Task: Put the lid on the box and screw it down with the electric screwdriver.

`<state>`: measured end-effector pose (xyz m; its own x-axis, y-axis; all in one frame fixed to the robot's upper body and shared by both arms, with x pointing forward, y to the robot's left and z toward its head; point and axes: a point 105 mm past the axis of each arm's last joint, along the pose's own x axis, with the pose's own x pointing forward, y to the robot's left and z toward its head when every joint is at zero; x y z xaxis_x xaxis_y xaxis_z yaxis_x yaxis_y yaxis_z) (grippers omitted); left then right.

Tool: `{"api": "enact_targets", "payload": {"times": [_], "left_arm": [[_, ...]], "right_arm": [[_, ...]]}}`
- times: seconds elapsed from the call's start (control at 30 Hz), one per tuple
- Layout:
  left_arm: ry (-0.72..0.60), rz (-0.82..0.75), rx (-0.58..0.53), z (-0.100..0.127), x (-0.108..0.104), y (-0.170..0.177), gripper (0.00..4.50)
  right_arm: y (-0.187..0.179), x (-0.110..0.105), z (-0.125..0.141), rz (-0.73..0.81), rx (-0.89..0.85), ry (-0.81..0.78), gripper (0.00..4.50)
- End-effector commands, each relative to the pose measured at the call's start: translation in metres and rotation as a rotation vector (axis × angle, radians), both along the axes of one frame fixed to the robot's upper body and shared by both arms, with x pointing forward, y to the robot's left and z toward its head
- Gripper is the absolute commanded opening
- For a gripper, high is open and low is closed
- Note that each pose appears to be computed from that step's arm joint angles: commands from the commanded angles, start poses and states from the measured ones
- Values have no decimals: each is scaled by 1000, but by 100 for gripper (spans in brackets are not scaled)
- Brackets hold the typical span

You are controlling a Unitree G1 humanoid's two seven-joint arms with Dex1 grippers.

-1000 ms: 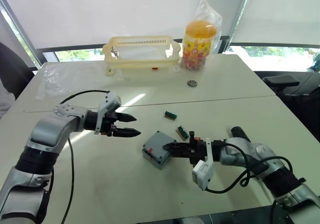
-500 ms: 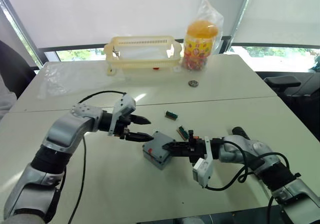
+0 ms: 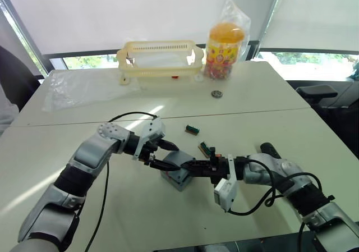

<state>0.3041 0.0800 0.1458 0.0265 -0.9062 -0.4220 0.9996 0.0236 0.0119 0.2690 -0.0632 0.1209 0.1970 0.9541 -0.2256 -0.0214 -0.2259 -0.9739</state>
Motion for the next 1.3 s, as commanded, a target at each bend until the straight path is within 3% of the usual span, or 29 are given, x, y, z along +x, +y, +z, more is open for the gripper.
{"api": "enact_targets", "payload": {"times": [0.03,0.3,0.9,1.07,1.3], "left_arm": [[20,-18,41,-15,-4,-2,358],[50,11,65,-41,-7,-7,358],[30,66,106,-70,-9,-2,358],[44,82,-13,-42,-8,-10,358],[56,132,-188,43,-6,7,358]], "right_arm": [[0,-3,2,7,-1,-10,76],[-4,-2,8,-13,-7,-31,447],[-32,-19,9,-74,-62,17,447],[-42,-18,14,-199,10,67,447],[-48,-19,25,-411,191,213,447]]}}
